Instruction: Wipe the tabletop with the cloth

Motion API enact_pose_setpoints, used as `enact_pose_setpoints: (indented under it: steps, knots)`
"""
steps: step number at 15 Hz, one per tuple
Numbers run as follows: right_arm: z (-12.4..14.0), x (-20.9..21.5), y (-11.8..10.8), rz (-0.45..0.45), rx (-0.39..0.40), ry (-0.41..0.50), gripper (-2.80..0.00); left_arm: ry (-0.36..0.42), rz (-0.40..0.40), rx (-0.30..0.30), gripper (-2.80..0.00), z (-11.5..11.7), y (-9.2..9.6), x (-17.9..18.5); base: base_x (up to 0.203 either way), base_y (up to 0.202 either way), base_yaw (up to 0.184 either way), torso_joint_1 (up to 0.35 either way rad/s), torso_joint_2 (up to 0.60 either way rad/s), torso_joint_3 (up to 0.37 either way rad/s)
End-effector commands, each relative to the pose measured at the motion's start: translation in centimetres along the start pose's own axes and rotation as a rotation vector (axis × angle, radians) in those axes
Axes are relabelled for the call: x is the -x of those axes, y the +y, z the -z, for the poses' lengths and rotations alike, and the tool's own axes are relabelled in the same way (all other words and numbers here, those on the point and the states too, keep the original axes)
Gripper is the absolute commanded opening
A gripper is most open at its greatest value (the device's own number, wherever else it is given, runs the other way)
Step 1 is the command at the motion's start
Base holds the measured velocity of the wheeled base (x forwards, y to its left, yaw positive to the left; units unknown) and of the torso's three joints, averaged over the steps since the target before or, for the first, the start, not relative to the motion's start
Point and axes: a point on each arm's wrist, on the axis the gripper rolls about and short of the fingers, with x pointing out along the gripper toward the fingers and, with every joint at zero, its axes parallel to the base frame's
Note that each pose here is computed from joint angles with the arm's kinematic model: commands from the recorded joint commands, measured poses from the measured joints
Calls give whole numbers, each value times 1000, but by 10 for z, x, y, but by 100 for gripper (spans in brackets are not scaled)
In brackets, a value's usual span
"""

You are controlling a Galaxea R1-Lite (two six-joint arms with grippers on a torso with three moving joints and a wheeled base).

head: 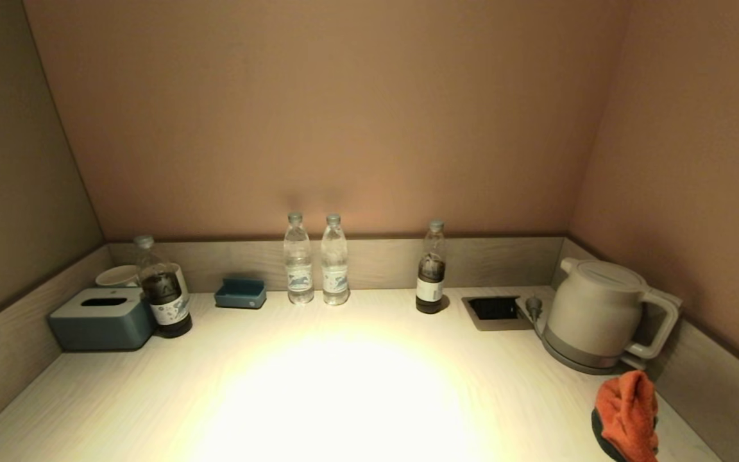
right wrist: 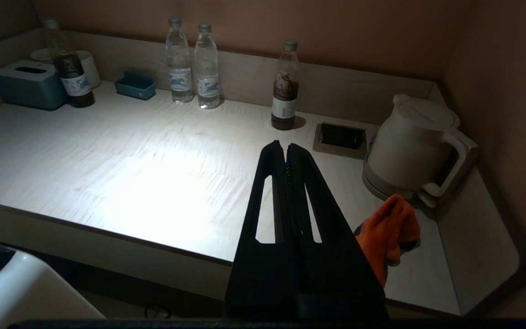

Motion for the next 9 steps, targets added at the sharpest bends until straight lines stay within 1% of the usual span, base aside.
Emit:
enact_pose_setpoints:
  steps: [1,6,9]
  knots:
    - [19,26,-3,155,0,-31,-280,0,0,0,-280,0,0,0,0,0,0,0,0,0]
    - [32,33,3,202,-9,-68,-280,0,0,0,-280,0,0,0,0,0,0,0,0,0]
    - [54,41,7,211,3,-145,-280,0,0,0,-280,0,0,0,0,0,0,0,0,0]
